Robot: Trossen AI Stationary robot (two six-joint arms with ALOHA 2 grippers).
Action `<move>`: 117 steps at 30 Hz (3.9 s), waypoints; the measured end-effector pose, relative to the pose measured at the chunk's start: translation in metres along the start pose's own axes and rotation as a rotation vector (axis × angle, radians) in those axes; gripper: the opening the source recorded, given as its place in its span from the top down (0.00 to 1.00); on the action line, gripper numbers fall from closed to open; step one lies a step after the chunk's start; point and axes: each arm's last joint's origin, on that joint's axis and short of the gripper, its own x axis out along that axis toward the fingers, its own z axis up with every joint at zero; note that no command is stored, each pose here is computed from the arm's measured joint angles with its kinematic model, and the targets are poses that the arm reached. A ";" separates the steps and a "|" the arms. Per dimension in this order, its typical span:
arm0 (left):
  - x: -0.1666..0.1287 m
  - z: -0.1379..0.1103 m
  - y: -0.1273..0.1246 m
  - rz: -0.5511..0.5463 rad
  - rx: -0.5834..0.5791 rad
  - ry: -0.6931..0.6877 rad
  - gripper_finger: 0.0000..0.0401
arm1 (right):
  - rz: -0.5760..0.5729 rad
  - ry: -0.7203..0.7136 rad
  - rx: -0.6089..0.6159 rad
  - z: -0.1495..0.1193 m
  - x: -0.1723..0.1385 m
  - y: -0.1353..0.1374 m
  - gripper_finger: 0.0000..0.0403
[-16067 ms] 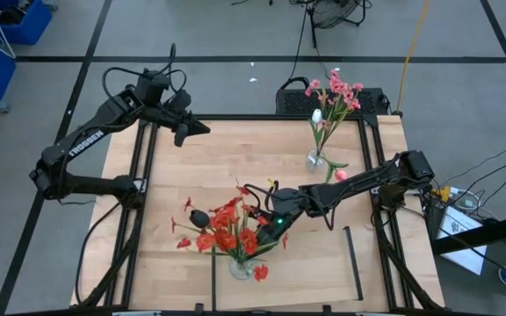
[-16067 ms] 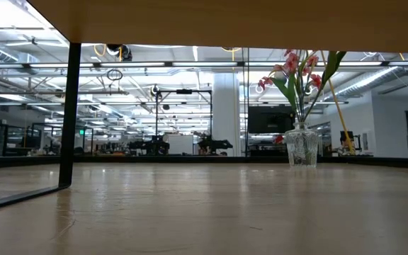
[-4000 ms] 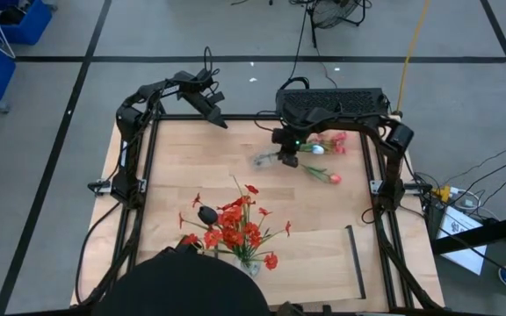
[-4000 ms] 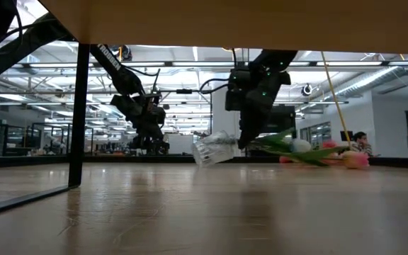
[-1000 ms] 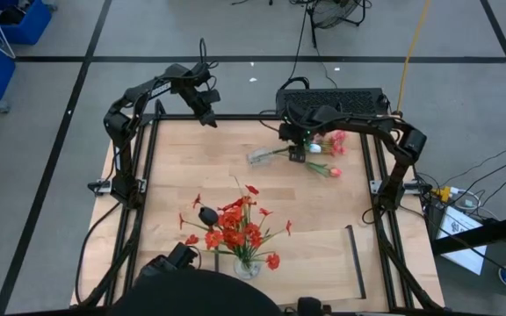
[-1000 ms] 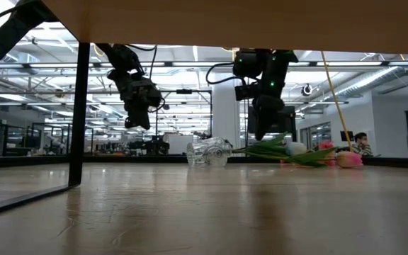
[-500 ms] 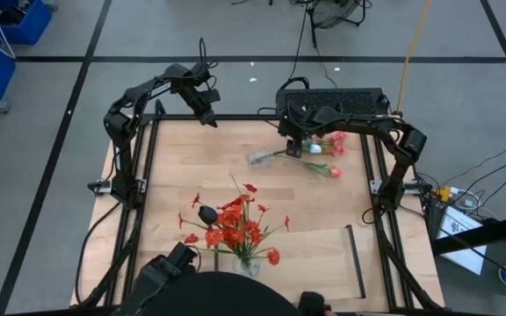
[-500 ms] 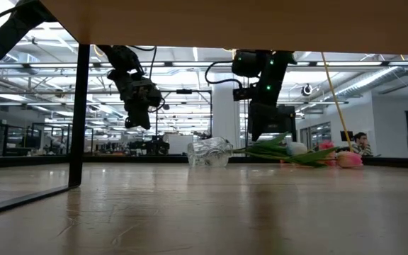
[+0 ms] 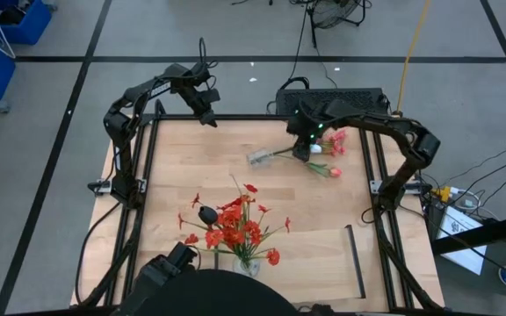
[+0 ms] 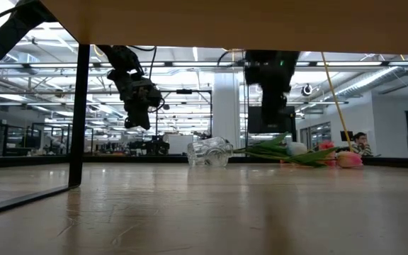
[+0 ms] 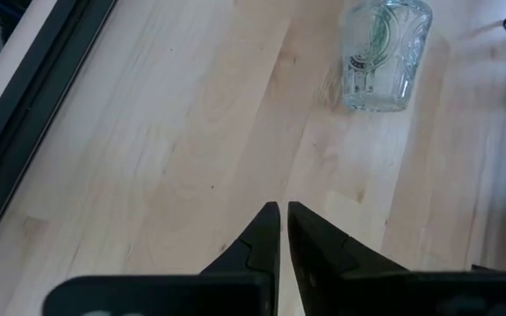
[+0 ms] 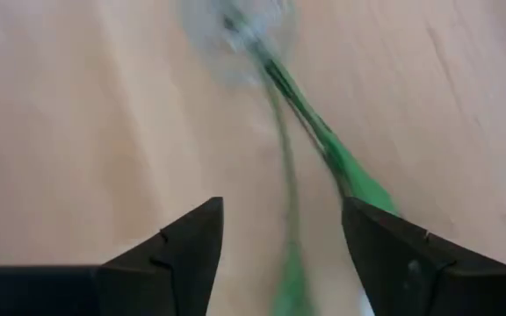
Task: Pick and place flowers into a vace then onto a shelf
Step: Put the pink tulip into the transparent vase
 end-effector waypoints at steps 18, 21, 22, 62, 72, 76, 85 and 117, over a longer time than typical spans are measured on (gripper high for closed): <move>0.001 0.003 -0.001 -0.006 0.018 -0.019 0.92 | 0.526 -0.126 0.567 -0.006 -0.047 -0.094 0.60; 0.002 0.003 -0.002 -0.010 0.018 -0.017 0.92 | 0.478 -0.083 0.655 -0.015 -0.043 -0.108 0.62; 0.003 0.003 -0.002 -0.011 0.016 -0.017 0.92 | 0.469 -0.066 0.692 -0.016 -0.042 -0.110 0.63; 0.003 0.002 -0.005 -0.038 0.010 -0.005 0.92 | 0.039 0.427 0.389 -0.101 -0.061 -0.130 1.00; 0.013 0.007 -0.016 -0.041 0.013 0.015 0.92 | 0.040 0.361 0.298 -0.116 -0.022 -0.131 1.00; 0.018 0.010 -0.022 -0.046 0.034 0.027 0.92 | 0.022 0.328 0.246 -0.121 -0.008 -0.127 1.00; 0.032 0.015 -0.037 -0.028 0.097 0.067 0.92 | 0.157 0.101 0.168 -0.113 0.000 -0.125 1.00; 0.022 0.007 -0.047 0.182 0.239 0.363 0.92 | 0.183 -0.014 0.261 -0.110 0.010 -0.124 1.00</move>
